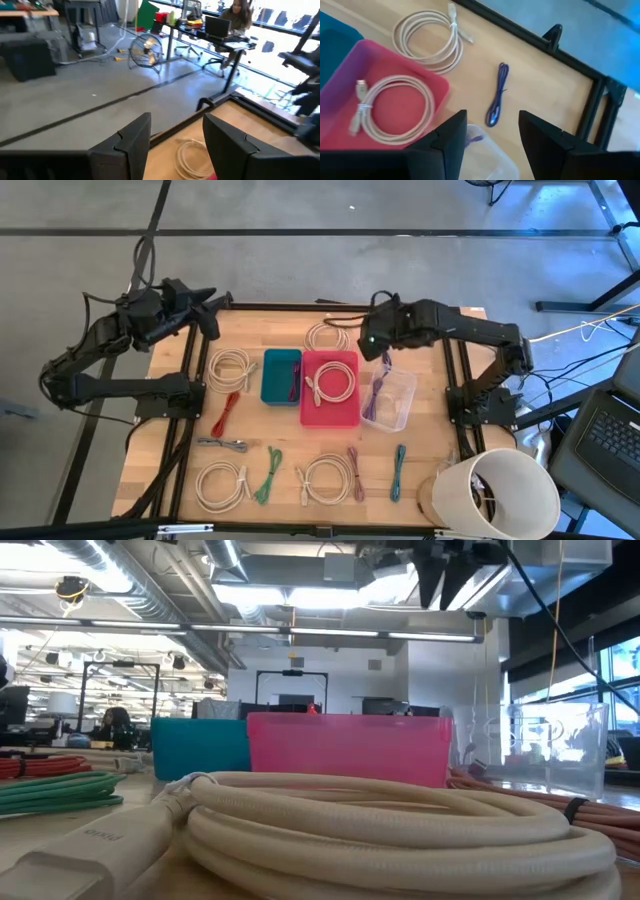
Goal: Pick & Place USB Port
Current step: Put the white charger cable into the pink bin
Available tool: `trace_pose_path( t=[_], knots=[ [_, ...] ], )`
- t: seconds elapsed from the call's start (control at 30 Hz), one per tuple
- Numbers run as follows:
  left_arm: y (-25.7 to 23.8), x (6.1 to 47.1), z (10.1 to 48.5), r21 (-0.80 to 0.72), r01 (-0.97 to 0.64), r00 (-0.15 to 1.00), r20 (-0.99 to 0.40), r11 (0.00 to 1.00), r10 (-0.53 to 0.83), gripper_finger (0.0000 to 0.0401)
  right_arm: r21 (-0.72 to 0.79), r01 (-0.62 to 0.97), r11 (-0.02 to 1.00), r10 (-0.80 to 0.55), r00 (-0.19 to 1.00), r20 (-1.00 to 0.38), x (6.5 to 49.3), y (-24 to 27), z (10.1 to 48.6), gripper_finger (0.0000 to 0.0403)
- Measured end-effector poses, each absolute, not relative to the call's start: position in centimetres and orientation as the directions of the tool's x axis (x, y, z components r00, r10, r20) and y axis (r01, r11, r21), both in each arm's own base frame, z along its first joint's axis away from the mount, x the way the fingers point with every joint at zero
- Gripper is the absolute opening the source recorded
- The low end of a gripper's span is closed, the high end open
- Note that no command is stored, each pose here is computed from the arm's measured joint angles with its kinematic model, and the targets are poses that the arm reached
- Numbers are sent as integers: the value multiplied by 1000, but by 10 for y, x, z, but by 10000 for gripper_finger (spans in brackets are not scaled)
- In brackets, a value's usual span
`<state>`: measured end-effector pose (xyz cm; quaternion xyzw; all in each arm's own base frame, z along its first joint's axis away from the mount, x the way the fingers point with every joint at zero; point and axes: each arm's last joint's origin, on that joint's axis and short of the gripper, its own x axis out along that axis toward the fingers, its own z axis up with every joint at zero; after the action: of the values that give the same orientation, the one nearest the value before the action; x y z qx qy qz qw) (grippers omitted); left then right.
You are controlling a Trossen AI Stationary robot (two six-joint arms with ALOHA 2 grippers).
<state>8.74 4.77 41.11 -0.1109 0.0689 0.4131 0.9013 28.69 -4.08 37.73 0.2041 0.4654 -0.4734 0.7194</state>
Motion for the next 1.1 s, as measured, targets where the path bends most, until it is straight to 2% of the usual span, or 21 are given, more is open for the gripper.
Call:
trace_pose_path(
  t=[0.17, 0.33, 0.47, 0.6, 0.87, 1.1],
  knots=[
    [50, 97, 408, -190, -739, 673, -248, 646, 697, 173, -151, 831, 535, -479, 151, -865, 290, -62, 379, 181],
    [54, 109, 404, -236, -739, 674, -285, 631, 682, 173, -18, 783, 621, -414, 309, -856, 301, -91, 381, 181],
    [56, 115, 402, -258, -737, 676, -306, 625, 671, 173, 101, 777, 621, -382, 412, -827, 308, -120, 379, 181],
    [57, 118, 403, -274, -733, 680, -299, 623, 669, 173, 170, 768, 618, -339, 455, -824, 322, -143, 366, 181],
    [58, 120, 411, -289, -708, 703, -212, 644, 679, 173, 216, 715, 665, -190, 441, -877, 366, -172, 303, 181],
    [58, 120, 412, -284, -706, 706, -209, 649, 677, 173, 175, 713, 679, -134, 356, -925, 391, -183, 248, 181]
  ],
)
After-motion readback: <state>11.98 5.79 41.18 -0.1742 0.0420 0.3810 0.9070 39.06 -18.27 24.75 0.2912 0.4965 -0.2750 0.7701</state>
